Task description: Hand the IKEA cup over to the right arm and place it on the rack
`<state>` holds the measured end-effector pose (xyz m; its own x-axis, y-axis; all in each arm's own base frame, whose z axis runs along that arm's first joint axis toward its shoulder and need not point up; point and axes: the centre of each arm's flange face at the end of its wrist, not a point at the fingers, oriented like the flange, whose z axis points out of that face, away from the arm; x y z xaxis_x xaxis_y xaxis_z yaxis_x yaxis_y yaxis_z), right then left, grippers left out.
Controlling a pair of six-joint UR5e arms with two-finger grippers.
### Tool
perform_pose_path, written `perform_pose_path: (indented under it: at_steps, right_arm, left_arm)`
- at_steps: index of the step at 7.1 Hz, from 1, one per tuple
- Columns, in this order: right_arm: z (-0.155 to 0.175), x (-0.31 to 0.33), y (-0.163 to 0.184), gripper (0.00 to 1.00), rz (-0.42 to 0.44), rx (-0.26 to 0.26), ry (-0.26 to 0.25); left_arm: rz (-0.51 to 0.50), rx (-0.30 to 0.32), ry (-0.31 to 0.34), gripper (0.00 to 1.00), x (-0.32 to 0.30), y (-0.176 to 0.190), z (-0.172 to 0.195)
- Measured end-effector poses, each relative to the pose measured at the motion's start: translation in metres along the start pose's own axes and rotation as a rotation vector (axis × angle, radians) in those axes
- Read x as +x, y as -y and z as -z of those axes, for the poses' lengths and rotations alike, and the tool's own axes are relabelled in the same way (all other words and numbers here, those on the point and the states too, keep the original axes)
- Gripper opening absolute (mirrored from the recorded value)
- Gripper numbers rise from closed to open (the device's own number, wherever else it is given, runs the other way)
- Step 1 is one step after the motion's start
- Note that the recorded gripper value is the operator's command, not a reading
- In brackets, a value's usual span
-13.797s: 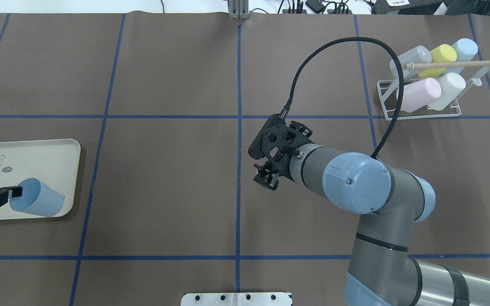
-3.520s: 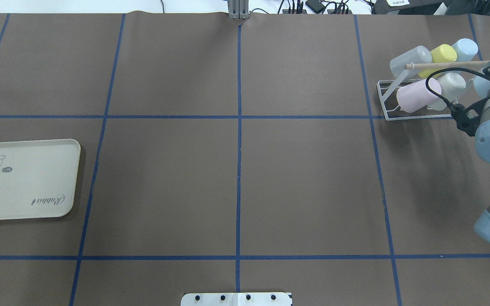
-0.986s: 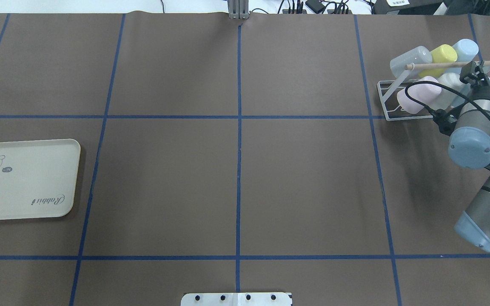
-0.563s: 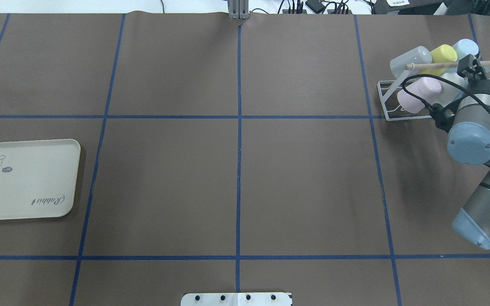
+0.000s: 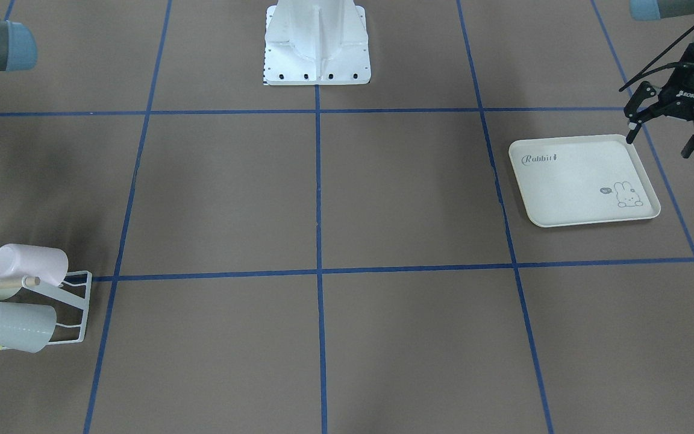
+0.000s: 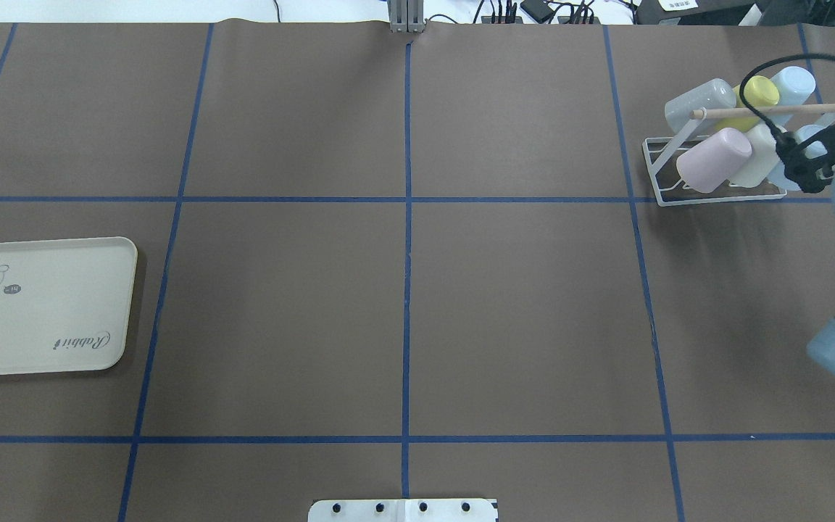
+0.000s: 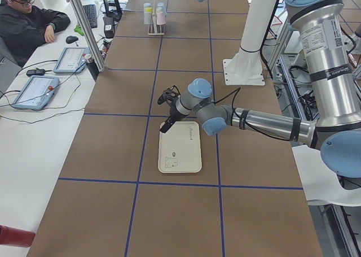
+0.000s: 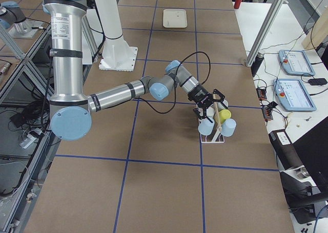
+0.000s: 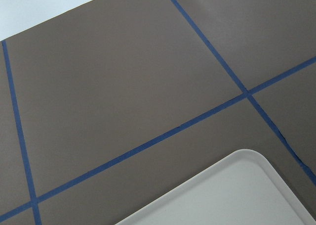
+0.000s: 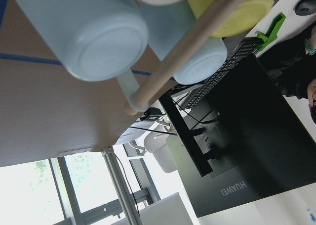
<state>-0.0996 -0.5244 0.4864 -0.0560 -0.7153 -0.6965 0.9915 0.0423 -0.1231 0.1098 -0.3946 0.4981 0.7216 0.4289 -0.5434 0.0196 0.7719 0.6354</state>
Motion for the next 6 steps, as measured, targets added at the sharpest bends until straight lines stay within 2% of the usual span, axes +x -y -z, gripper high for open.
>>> perform_pose_path:
  at_steps: [2, 3, 4, 5, 6]
  right_arm:
    - [-0.022, -0.013, -0.076, 1.0, -0.179, 0.098, 0.112]
    - [-0.033, -0.031, -0.099, 1.0, -0.34, 0.144, 0.185]
    - [-0.045, -0.055, -0.108, 0.99, -0.555, 0.163, 0.274]
    - [-0.055, -0.085, -0.11, 1.0, -0.832, 0.143, 0.377]
    - [-0.058, -0.12, -0.11, 1.0, -1.151, 0.104, 0.499]
  left_arm:
    - [-0.002, 0.001, 0.0, 1.0, 0.0, 0.0, 0.0]
    - [-0.003, 0.001, -0.001, 1.0, 0.0, 0.001, 0.0]
    - [-0.004, 0.001, -0.001, 1.0, 0.0, 0.001, 0.0]
    - [-0.004, 0.001, -0.001, 1.0, 0.0, 0.001, 0.0]
    - [-0.005, -0.002, -0.006, 1.0, 0.001, 0.0, 0.0]
